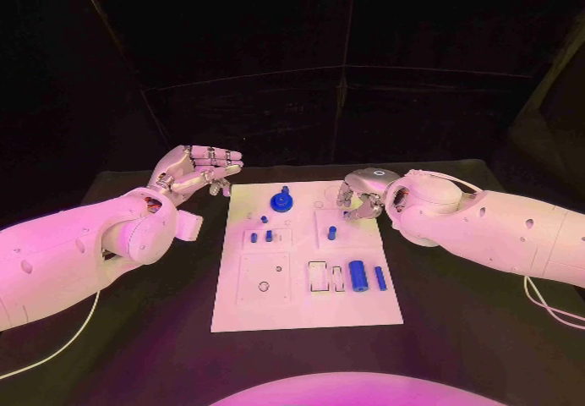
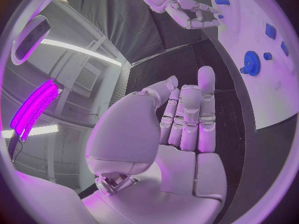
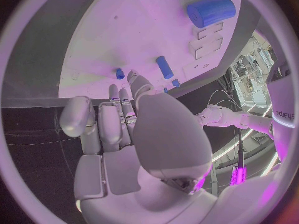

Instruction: Assemble the parts on the task board

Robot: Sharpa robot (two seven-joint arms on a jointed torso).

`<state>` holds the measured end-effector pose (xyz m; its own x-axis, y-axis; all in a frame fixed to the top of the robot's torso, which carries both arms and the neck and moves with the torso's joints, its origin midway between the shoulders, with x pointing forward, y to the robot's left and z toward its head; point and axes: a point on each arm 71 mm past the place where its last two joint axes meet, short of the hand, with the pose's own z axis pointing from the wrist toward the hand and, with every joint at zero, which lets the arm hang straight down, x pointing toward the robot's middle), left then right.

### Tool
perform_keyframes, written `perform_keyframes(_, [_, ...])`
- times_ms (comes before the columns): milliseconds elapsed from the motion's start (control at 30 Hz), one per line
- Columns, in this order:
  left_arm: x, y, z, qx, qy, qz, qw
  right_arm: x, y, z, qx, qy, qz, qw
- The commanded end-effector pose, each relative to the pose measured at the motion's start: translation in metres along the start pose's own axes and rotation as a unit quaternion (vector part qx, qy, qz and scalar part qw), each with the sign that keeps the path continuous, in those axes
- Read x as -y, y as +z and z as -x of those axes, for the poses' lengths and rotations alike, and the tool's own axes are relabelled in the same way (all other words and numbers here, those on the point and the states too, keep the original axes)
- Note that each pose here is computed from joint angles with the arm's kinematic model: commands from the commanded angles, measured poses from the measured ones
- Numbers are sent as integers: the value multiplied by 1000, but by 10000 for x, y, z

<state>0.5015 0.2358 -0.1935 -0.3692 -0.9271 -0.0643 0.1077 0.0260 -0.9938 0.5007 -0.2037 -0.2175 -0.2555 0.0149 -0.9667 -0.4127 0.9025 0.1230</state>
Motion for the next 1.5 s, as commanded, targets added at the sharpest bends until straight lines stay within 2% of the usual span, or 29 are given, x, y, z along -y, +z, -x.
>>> perform_keyframes(33, [41,-1,21,24,-20,-20,999,-11,18,-11,-6,-12,0,1000])
perform_keyframes(1033, [36,-24,24,17,-27,-10,999,-1,57,-122,-36,-12,-12,999])
perform_keyframes(1300, [30,-25,36,18,-26,-7,999,-14,60,-128,-32,-15,-12,999])
perform_keyframes(1500, [29,-25,39,19,-26,-7,999,-36,58,-114,-12,-18,-14,1000])
